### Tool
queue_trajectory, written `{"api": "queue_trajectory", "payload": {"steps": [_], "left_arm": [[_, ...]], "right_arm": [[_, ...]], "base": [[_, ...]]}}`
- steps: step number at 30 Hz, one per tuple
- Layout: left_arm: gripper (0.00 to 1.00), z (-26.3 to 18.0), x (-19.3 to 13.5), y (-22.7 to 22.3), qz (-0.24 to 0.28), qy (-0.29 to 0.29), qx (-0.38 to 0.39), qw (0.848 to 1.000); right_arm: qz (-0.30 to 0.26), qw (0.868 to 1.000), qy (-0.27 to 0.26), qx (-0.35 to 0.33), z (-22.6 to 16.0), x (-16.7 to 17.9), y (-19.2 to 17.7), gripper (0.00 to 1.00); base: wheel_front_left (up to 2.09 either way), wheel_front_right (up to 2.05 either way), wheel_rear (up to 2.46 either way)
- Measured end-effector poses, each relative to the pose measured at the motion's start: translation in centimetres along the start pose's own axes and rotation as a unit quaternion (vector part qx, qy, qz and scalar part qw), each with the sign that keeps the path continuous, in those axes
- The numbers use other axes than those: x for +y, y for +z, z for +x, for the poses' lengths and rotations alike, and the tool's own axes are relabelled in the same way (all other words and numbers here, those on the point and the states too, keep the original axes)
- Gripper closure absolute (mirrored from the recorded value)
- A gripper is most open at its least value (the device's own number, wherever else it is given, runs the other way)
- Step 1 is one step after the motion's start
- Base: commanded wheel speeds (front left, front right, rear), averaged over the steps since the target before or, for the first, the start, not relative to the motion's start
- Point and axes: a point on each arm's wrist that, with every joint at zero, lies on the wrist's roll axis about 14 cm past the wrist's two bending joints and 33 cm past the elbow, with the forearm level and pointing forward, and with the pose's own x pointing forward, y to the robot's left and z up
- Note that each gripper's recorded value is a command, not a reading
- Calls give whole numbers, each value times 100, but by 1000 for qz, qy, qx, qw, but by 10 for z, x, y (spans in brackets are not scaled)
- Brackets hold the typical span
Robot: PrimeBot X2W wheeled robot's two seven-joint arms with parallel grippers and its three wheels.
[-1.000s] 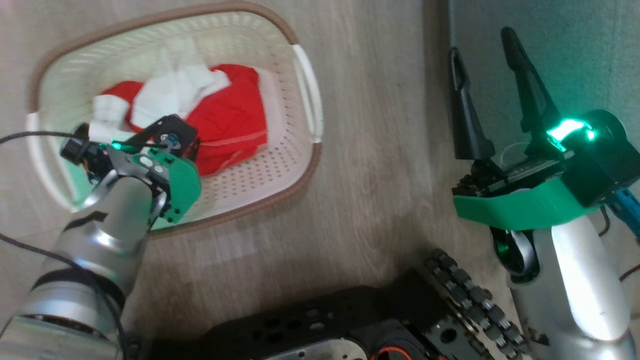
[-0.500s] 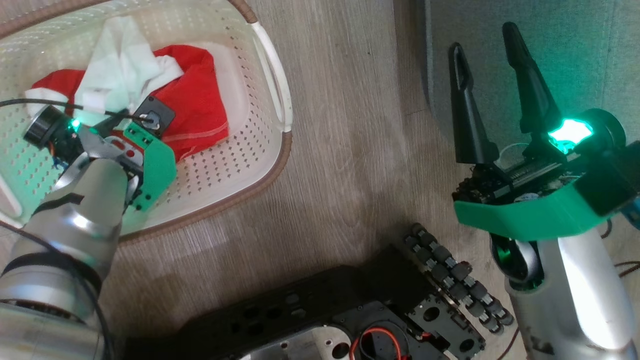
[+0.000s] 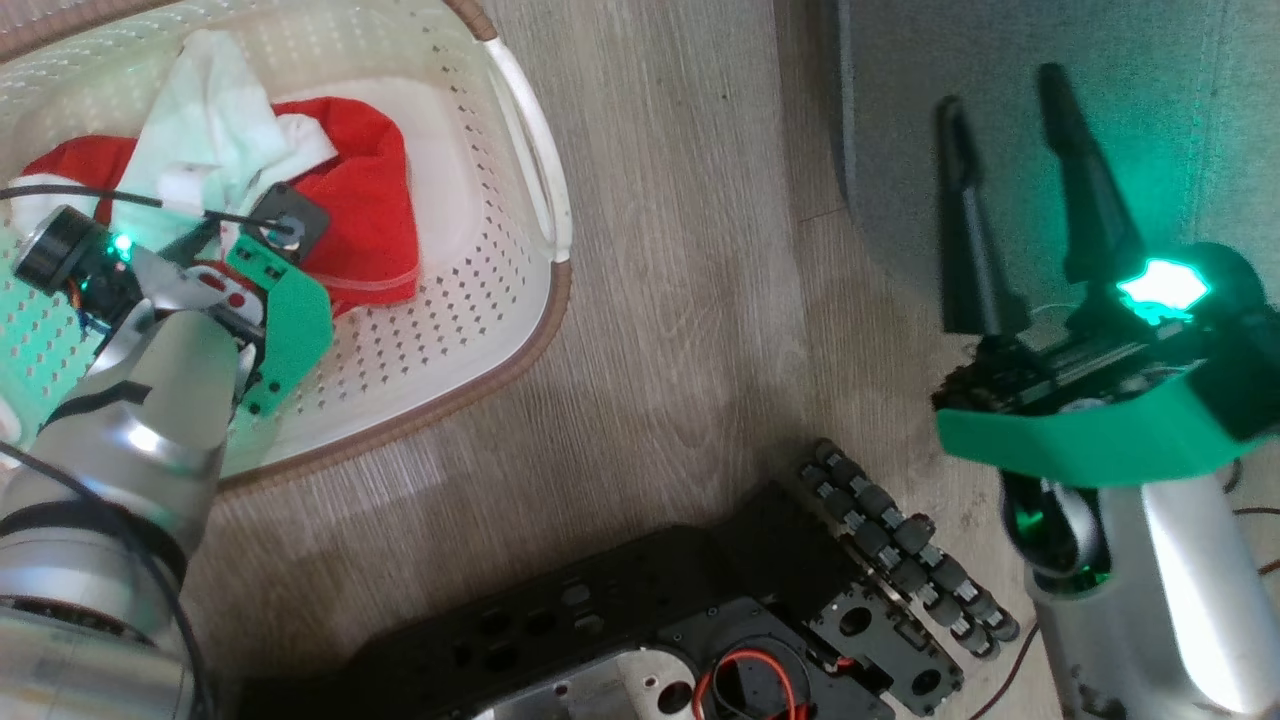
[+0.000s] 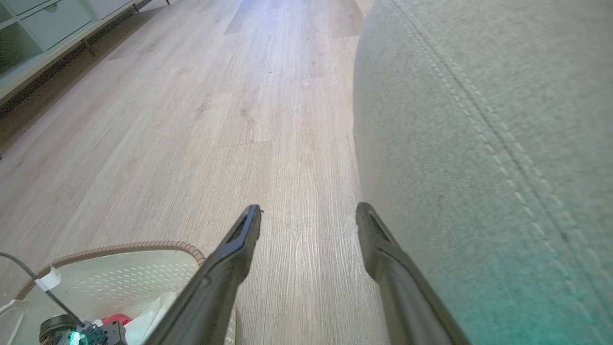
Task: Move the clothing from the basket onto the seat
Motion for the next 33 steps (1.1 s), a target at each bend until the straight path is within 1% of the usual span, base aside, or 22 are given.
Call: {"api": "queue_trajectory", "payload": {"steps": [1, 2, 10, 14, 17, 21, 28, 33], "left_arm": [[73, 0, 1, 0, -3, 3, 0, 1000], [100, 0, 1, 0, -3, 3, 0, 1000], [100, -2, 5, 3, 2, 6, -5, 1000], [100, -7, 8, 8, -8, 12, -10, 1000], [100, -14, 13, 18, -16, 19, -28, 999], [100, -26, 16, 34, -22, 30, -61, 997], [100, -67, 10, 62, -32, 45, -125, 991], [100, -104, 19, 89, -35, 74, -174, 981]], "right_arm": [[2, 1000, -3, -1, 0, -2, 1, 0], [2, 1000, -3, -1, 0, -2, 1, 0], [2, 1000, -1, -6, -1, -1, 6, 0], [0, 1000, -1, -16, -1, 0, 15, 0], [-2, 1000, 1, -26, -2, 0, 24, 0], [-7, 998, 8, -56, 3, 3, 47, 0], [-16, 995, 18, -94, -6, 12, 82, 0], [-16, 992, 32, -118, -15, 23, 104, 0]], "base": [[0, 0, 0], [0, 0, 0], [0, 0, 0], [0, 0, 0], [0, 0, 0], [0, 0, 0], [0, 0, 0], [0, 0, 0]]}}
